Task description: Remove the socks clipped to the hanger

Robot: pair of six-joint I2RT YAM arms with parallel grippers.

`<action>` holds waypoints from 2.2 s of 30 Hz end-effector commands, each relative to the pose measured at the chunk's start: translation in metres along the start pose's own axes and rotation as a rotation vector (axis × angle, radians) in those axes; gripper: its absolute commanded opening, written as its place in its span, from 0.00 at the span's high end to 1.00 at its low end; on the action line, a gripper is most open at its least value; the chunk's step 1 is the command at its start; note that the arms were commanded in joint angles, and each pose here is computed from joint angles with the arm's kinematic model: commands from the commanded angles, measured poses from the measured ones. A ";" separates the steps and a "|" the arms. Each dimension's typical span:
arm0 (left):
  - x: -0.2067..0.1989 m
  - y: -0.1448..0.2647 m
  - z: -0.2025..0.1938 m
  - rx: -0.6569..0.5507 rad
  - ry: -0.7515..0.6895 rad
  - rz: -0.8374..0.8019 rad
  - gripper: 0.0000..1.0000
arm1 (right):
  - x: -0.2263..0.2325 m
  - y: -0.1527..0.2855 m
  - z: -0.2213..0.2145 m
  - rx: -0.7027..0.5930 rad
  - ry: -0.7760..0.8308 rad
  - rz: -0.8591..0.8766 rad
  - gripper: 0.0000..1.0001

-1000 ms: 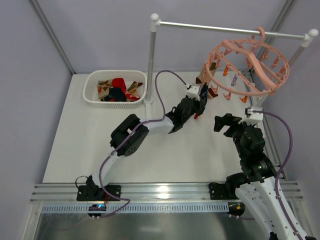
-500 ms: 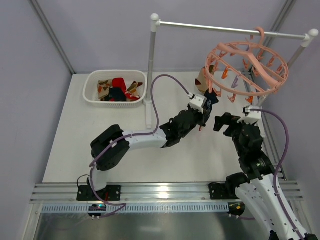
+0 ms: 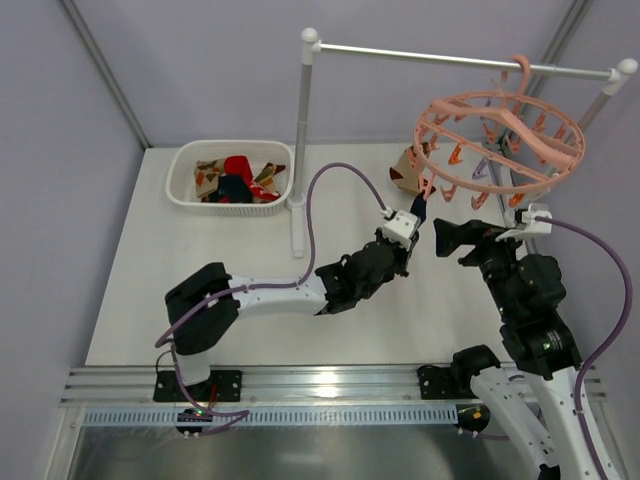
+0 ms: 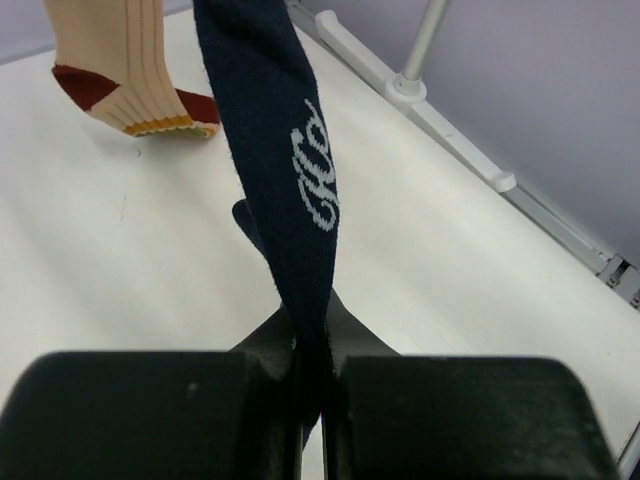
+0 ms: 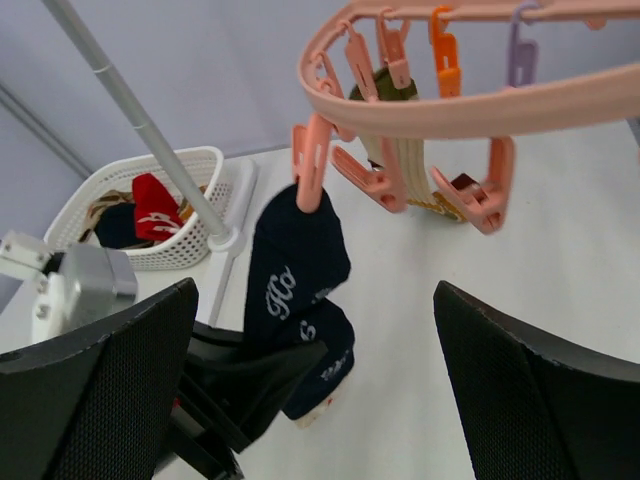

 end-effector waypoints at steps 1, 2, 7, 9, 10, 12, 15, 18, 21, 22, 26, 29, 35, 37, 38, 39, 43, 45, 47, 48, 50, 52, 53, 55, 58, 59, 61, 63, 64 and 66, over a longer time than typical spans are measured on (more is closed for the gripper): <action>-0.012 0.024 0.028 -0.057 -0.041 0.035 1.00 | 0.018 -0.001 0.029 -0.001 -0.025 0.091 0.00; -0.017 0.028 0.026 -0.047 -0.060 0.031 1.00 | 0.021 -0.003 0.039 -0.002 -0.028 0.094 0.00; -0.031 0.035 0.028 -0.027 -0.110 0.034 1.00 | 0.027 -0.007 0.058 0.041 -0.036 0.089 0.00; -0.035 0.038 0.025 -0.012 -0.133 0.047 1.00 | 0.028 -0.008 0.059 0.058 -0.042 0.086 0.00; -0.036 0.039 0.025 -0.011 -0.140 0.051 1.00 | 0.028 -0.009 0.060 0.058 -0.046 0.085 0.00; -0.041 0.041 0.027 -0.014 -0.160 0.060 1.00 | 0.028 -0.009 0.061 0.059 -0.055 0.077 0.00; -0.044 0.042 0.026 -0.008 -0.183 0.066 1.00 | 0.026 -0.010 0.053 0.100 -0.058 0.064 0.00; -0.049 0.042 0.026 0.001 -0.195 0.066 1.00 | 0.026 -0.010 0.044 0.126 -0.063 0.067 0.01; -0.052 0.041 0.025 0.006 -0.210 0.067 1.00 | 0.021 -0.009 0.034 0.125 -0.076 0.036 0.01; -0.055 0.042 0.026 0.004 -0.209 0.065 1.00 | 0.020 -0.011 0.029 0.133 -0.075 0.030 0.01; -0.059 0.042 0.022 0.011 -0.220 0.064 1.00 | 0.015 -0.022 0.019 0.160 -0.067 -0.009 0.00; -0.060 0.041 0.021 0.010 -0.220 0.067 1.00 | 0.011 -0.034 0.012 0.181 -0.056 -0.044 0.01; -0.064 0.041 0.019 0.009 -0.210 0.048 1.00 | 0.010 -0.053 0.010 0.187 -0.045 -0.074 0.01; -0.065 0.041 0.018 0.013 -0.213 0.042 1.00 | 0.009 -0.057 0.011 0.192 -0.037 -0.086 0.01; -0.066 0.041 0.018 0.014 -0.215 0.039 1.00 | 0.008 -0.059 0.012 0.190 -0.034 -0.088 0.01; -0.066 0.041 0.017 0.016 -0.217 0.040 1.00 | 0.009 -0.061 0.012 0.193 -0.033 -0.089 0.01; -0.067 0.042 0.018 0.018 -0.218 0.036 1.00 | 0.007 -0.067 0.016 0.189 -0.021 -0.112 0.01; -0.067 0.043 0.018 0.019 -0.214 0.033 1.00 | 0.006 -0.071 0.017 0.192 -0.014 -0.128 0.01; -0.067 0.043 0.016 0.021 -0.210 0.029 1.00 | 0.005 -0.073 0.020 0.186 -0.008 -0.139 0.01; -0.068 0.043 0.016 0.021 -0.207 0.027 1.00 | 0.004 -0.074 0.020 0.188 -0.004 -0.145 0.01; -0.069 0.044 0.015 0.023 -0.205 0.023 1.00 | 0.004 -0.075 0.023 0.180 -0.004 -0.146 0.01; -0.069 0.044 0.015 0.024 -0.203 0.022 1.00 | 0.005 -0.077 0.026 0.172 -0.004 -0.146 0.01; -0.069 0.044 0.014 0.025 -0.203 0.020 1.00 | 0.004 -0.077 0.027 0.172 -0.001 -0.153 0.02; -0.069 0.045 0.015 0.025 -0.199 0.019 1.00 | 0.003 -0.079 0.027 0.172 0.004 -0.167 0.03; -0.070 0.046 0.014 0.027 -0.196 0.012 1.00 | 0.000 -0.081 0.028 0.164 0.008 -0.187 0.18; -0.070 0.046 0.013 0.029 -0.195 0.011 1.00 | -0.001 -0.081 0.029 0.162 0.009 -0.191 0.22; -0.070 0.046 0.013 0.028 -0.193 0.009 1.00 | 0.000 -0.082 0.029 0.162 0.015 -0.191 0.26; -0.070 0.046 0.012 0.031 -0.191 0.007 1.00 | -0.002 -0.087 0.027 0.171 0.022 -0.205 0.33; -0.070 0.047 0.011 0.033 -0.193 0.004 1.00 | -0.002 -0.088 0.027 0.173 0.024 -0.207 0.37; -0.071 0.048 0.013 0.029 -0.187 0.001 1.00 | -0.003 -0.091 0.026 0.174 0.027 -0.216 0.47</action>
Point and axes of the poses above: each gripper's point midway between its finger pads, its own y axis back along the fingers, its own x axis along the line the jaws close on, z = x × y, the point moved 5 cm from there along y, back along the fingers, and after that the axes turned 8 degrees about y, right-handed, at the moved point
